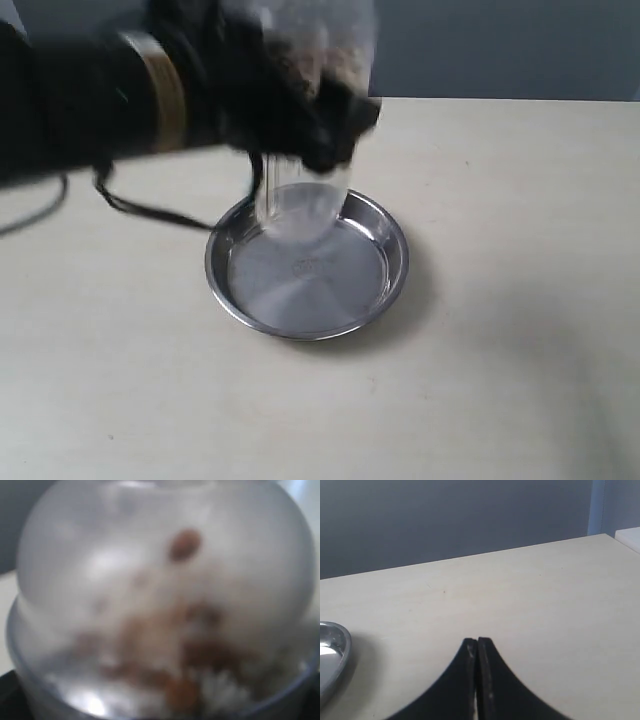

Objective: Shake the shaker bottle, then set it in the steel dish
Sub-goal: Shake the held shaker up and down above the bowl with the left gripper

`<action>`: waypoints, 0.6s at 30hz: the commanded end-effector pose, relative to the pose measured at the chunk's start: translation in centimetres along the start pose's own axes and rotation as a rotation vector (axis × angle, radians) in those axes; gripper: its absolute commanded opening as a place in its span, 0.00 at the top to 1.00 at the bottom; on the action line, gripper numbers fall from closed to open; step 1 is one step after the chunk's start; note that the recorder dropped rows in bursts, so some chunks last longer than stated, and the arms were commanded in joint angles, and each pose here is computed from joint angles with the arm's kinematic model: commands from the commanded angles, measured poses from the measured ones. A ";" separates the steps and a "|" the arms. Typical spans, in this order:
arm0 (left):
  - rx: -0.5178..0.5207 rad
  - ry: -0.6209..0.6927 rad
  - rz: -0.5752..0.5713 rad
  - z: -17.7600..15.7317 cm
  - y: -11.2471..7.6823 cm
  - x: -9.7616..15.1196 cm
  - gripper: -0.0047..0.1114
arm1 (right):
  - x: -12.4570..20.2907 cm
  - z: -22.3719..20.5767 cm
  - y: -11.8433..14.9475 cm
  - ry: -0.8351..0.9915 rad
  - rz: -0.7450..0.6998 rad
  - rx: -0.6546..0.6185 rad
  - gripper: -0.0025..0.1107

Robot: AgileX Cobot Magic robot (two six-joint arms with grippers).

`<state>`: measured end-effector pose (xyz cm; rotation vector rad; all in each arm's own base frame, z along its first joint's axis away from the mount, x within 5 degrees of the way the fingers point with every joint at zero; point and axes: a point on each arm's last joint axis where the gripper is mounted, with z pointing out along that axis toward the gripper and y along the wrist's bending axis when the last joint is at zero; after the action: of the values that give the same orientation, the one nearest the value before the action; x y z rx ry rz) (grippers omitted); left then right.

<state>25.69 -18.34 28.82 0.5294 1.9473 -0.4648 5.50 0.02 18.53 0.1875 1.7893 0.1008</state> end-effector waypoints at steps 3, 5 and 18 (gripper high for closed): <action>0.004 -0.202 0.062 -3.9 -0.5 -5.5 0.96 | -0.1 0.0 0.0 -0.012 -0.001 0.005 0.98; -0.021 -0.010 0.033 -0.8 0.5 -0.1 0.96 | -0.1 0.0 0.0 -0.012 -0.001 0.005 0.98; -0.038 0.097 -0.062 1.1 1.2 2.9 0.96 | -0.1 0.0 0.0 -0.012 -0.001 0.005 0.98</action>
<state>25.19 -17.56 30.87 0.5182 1.8622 -0.5079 5.50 0.02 18.53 0.1880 1.7893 0.1004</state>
